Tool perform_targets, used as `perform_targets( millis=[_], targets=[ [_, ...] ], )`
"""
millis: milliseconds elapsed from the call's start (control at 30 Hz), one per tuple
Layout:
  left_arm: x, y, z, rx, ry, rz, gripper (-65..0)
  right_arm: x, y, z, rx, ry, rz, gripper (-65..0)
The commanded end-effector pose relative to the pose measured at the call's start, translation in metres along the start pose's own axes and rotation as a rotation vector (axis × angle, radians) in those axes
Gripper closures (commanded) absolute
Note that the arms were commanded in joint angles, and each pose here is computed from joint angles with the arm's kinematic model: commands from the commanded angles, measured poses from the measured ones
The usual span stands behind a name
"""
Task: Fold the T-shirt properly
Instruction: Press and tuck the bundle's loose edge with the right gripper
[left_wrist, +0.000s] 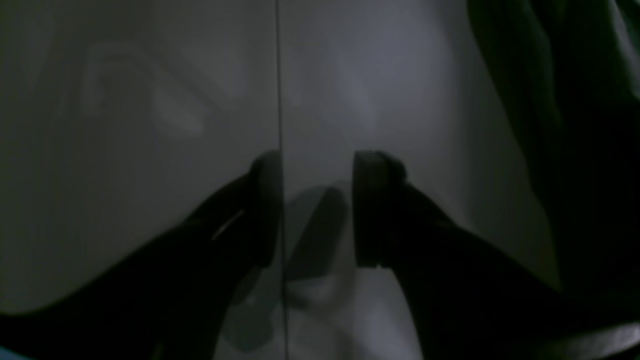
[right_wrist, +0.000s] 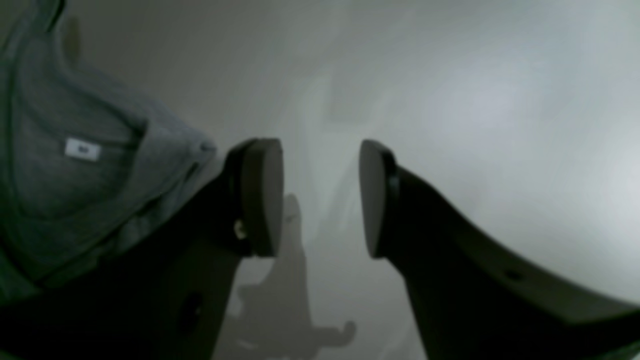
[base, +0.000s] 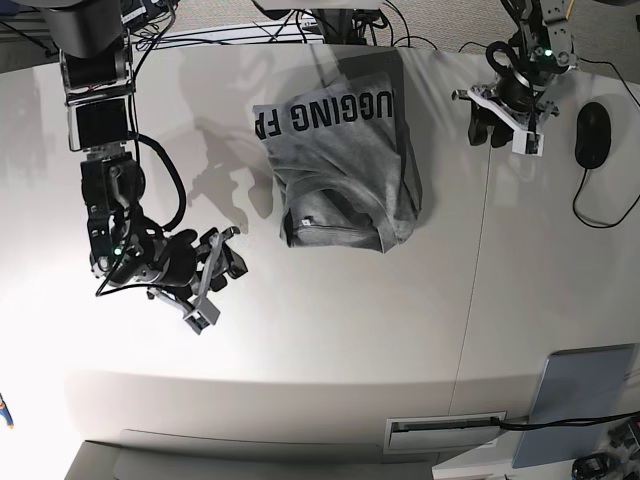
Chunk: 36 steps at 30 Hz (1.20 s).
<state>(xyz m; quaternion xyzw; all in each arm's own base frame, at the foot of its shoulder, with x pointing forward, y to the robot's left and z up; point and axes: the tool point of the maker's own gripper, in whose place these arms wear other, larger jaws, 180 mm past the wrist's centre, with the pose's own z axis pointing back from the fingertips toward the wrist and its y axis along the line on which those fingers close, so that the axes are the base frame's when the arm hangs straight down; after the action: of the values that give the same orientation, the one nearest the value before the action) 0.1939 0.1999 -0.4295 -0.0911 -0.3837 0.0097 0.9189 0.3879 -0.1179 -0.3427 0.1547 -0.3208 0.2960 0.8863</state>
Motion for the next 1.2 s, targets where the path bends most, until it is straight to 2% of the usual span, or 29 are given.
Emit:
perform_targets(
  millis=[0, 67, 233, 467, 767, 933, 1033, 1100, 1167],
  targets=[
    [-0.022, 0.005, 0.005, 0.018, 0.093, -0.013, -24.7, 0.022, -0.007, 0.008, -0.007, -0.057, 0.008, -25.1],
    [-0.023, 0.005, 0.006, 0.021, 0.096, -0.011, -24.7, 0.022, -0.002, 0.008, 0.023, -0.061, -0.012, -25.1],
    [-0.024, 0.005, 0.006, 0.021, 0.097, -0.011, -24.7, 0.028, 0.036, 0.004, 0.196, -0.073, -0.012, -25.1],
    [-0.024, 0.005, 0.006, 0.021, 0.098, -0.012, -24.7, 0.033, 0.081, -0.008, 0.333, -0.046, -0.009, -25.1],
    [-0.024, 0.005, 0.006, 0.022, 0.097, -0.012, -24.7, 0.023, 0.099, -0.016, 0.37, -0.017, 0.005, -25.1],
    [-0.024, 0.005, 0.006, 0.022, 0.097, -0.012, -24.7, 0.003, 0.127, -0.032, 0.398, 0.068, 0.095, -25.1],
    [-0.024, 0.006, 0.006, 0.023, 0.099, -0.015, -24.7, 0.001, 0.137, -0.042, 0.38, 0.075, 0.127, -25.0],
    [-0.024, 0.006, 0.006, 0.024, 0.099, -0.015, -24.7, 0.0, 0.139, -0.046, 0.366, 0.074, 0.146, -23.2],
    [-0.024, 0.006, 0.006, 0.023, 0.099, -0.015, -24.7, 0.001, 0.139, -0.047, 0.356, 0.07, 0.157, -18.0]
  ],
)
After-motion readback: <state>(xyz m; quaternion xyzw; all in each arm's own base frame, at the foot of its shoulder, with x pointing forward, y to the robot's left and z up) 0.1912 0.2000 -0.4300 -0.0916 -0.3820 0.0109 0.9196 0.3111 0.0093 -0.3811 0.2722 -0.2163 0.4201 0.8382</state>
